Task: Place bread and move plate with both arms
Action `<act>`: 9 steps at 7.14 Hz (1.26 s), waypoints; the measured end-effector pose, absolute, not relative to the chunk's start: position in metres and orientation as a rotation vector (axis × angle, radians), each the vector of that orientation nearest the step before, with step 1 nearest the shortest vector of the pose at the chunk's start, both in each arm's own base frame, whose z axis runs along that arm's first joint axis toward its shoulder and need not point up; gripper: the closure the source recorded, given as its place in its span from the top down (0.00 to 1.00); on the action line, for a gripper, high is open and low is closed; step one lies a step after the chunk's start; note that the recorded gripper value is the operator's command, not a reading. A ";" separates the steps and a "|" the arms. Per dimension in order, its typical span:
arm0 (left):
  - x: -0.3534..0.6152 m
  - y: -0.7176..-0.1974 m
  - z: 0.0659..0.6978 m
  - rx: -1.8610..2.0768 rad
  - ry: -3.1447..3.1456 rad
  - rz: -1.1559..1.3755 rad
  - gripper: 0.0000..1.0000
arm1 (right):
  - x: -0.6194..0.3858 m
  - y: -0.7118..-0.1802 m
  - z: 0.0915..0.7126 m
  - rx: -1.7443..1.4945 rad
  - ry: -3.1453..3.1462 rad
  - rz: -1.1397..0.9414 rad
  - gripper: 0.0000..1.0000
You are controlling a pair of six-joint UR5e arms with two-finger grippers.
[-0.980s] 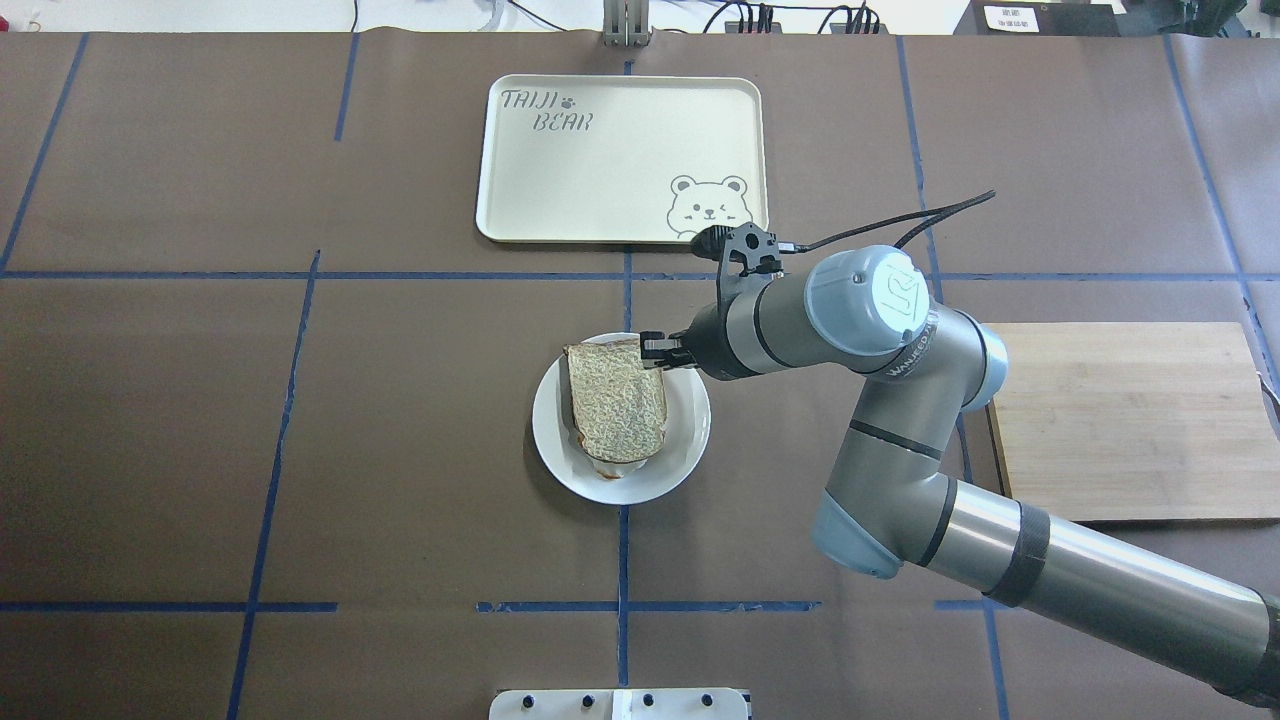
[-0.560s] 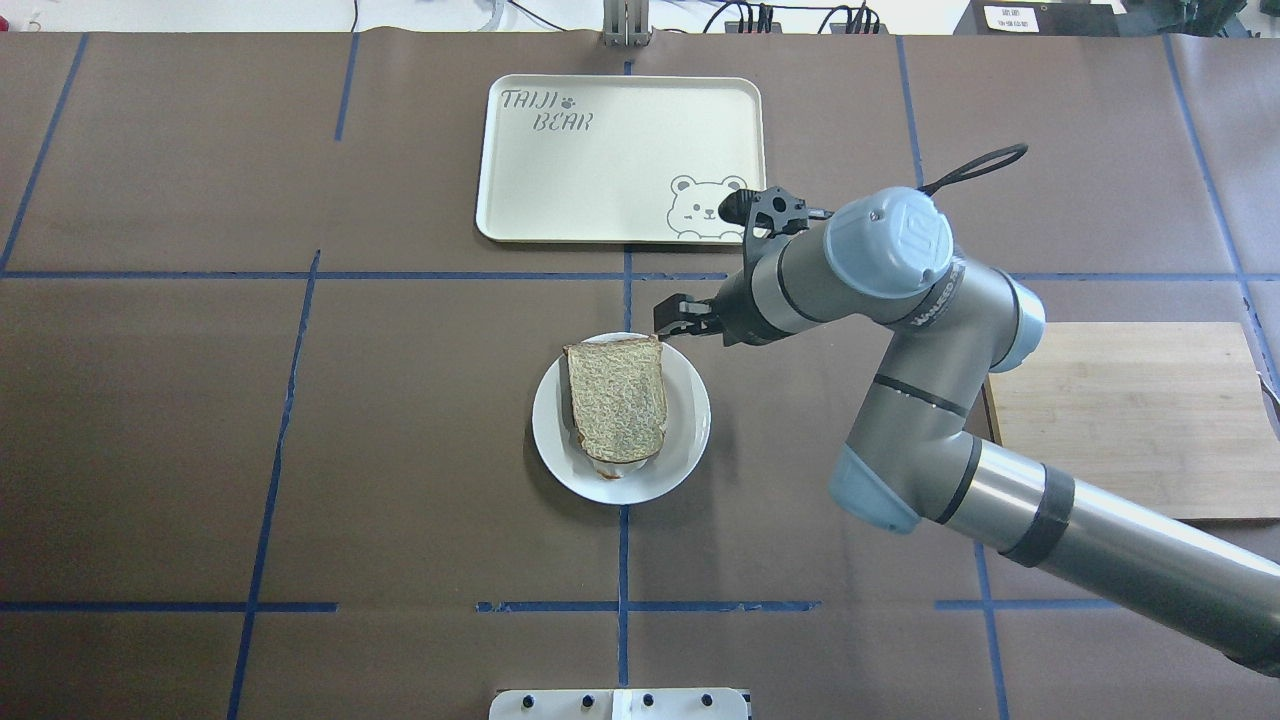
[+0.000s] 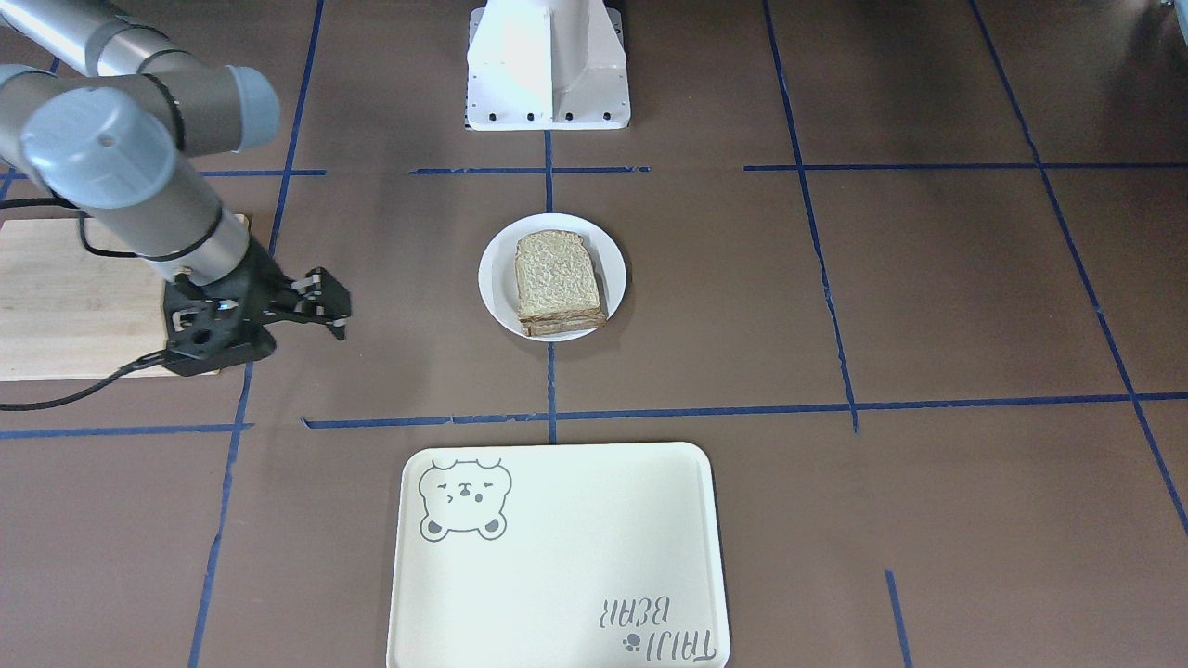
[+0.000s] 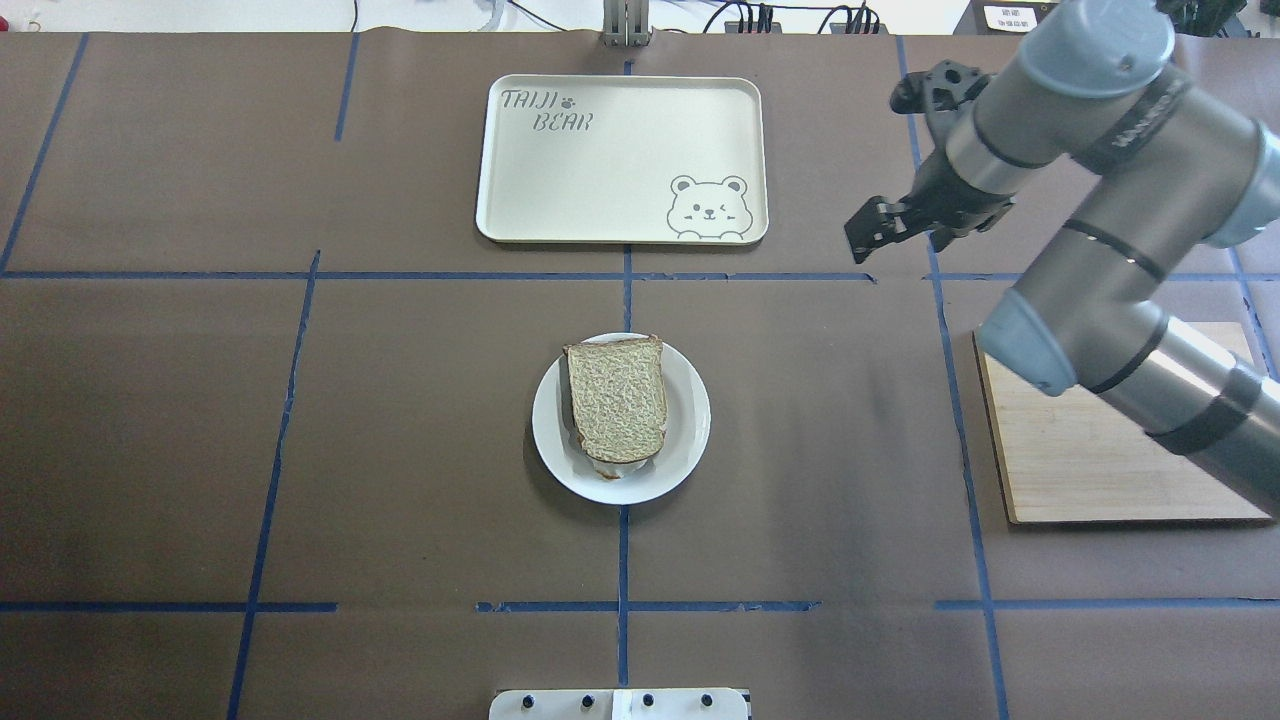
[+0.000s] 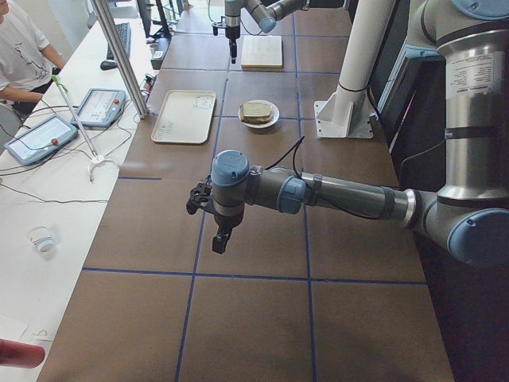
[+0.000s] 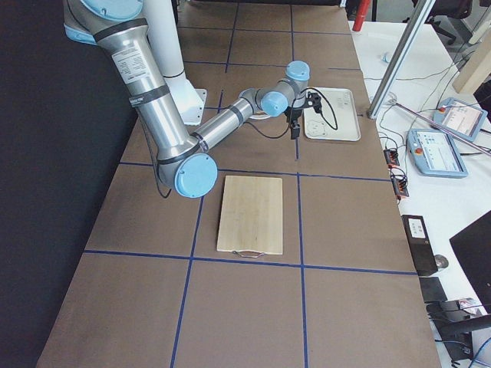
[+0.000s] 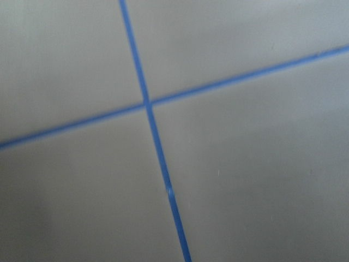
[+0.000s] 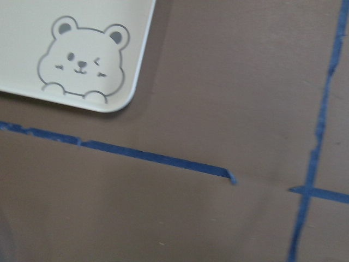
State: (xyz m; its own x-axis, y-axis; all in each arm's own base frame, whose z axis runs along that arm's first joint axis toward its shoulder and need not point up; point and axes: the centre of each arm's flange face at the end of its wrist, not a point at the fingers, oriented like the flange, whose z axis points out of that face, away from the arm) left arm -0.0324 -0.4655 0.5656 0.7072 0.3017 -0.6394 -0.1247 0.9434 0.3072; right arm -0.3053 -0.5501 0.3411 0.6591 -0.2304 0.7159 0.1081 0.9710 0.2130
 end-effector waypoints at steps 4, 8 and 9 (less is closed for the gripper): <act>-0.005 -0.475 0.549 0.335 0.807 0.314 1.00 | -0.056 -0.498 0.513 0.175 -0.676 -0.407 1.00; 0.138 -0.456 0.480 0.201 1.083 0.102 1.00 | 0.027 -0.423 0.603 0.079 -0.653 -0.320 1.00; 0.191 -0.447 0.455 0.173 1.142 0.000 1.00 | 0.028 -0.421 0.605 0.075 -0.654 -0.317 1.00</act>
